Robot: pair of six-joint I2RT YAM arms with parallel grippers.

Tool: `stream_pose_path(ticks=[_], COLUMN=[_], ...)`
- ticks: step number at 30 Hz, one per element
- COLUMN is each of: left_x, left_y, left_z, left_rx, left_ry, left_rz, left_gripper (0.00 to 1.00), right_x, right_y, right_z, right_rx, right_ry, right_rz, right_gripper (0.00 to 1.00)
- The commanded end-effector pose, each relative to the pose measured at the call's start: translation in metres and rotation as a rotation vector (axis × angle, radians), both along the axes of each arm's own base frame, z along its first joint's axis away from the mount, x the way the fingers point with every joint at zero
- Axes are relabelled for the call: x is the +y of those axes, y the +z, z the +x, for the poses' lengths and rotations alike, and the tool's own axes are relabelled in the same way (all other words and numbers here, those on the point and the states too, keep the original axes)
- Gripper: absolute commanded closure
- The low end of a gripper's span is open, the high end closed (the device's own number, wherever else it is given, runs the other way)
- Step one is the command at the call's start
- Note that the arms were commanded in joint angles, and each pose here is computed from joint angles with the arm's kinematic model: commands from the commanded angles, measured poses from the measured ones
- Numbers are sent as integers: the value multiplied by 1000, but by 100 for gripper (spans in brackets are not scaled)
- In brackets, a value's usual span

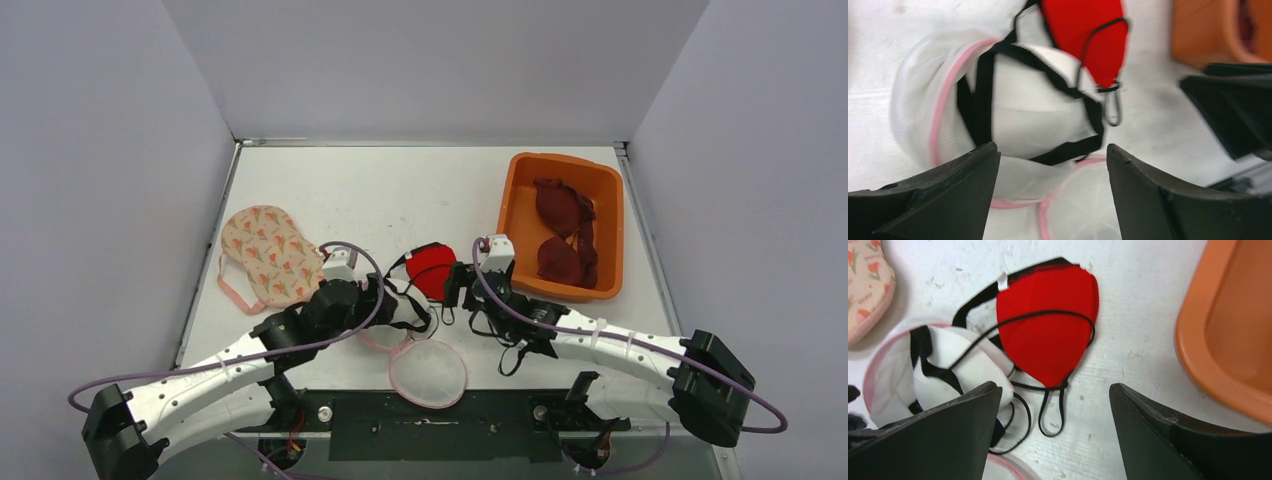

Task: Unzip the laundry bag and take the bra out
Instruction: Pick up the bra from the laundry bag.

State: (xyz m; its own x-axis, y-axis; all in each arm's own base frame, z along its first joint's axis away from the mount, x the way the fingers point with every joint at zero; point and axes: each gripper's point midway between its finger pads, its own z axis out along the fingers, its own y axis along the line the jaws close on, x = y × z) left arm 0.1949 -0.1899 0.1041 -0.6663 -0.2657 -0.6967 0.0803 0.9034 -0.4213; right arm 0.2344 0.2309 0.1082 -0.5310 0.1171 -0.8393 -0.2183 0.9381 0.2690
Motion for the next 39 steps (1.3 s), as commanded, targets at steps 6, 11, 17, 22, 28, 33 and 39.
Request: stream_pose_path(ticks=[6, 11, 17, 22, 28, 33, 39], left_x=[-76, -87, -97, -105, -91, -79, -74], left_y=[78, 56, 38, 7, -30, -55, -72], left_z=[23, 50, 82, 100, 107, 109, 107], left_rx=[-108, -112, -119, -76, -15, 30, 56], left_ry=[-162, -112, -71, -57, 5, 48, 65], left_rz=[-260, -264, -289, -249, -163, -102, -85], left_gripper=[27, 33, 39, 43, 51, 54, 59], right_x=[37, 38, 35, 39, 37, 38, 44], right_y=[37, 24, 6, -15, -32, -54, -79], right_z=[74, 109, 138, 151, 155, 150, 136], right_rx=[-28, 14, 70, 134, 189, 261, 349], right_ry=[8, -14, -34, -13, -14, -11, 15], right_rz=[16, 19, 38, 58, 48, 28, 53], right_gripper=[19, 18, 18, 18, 17, 16, 16])
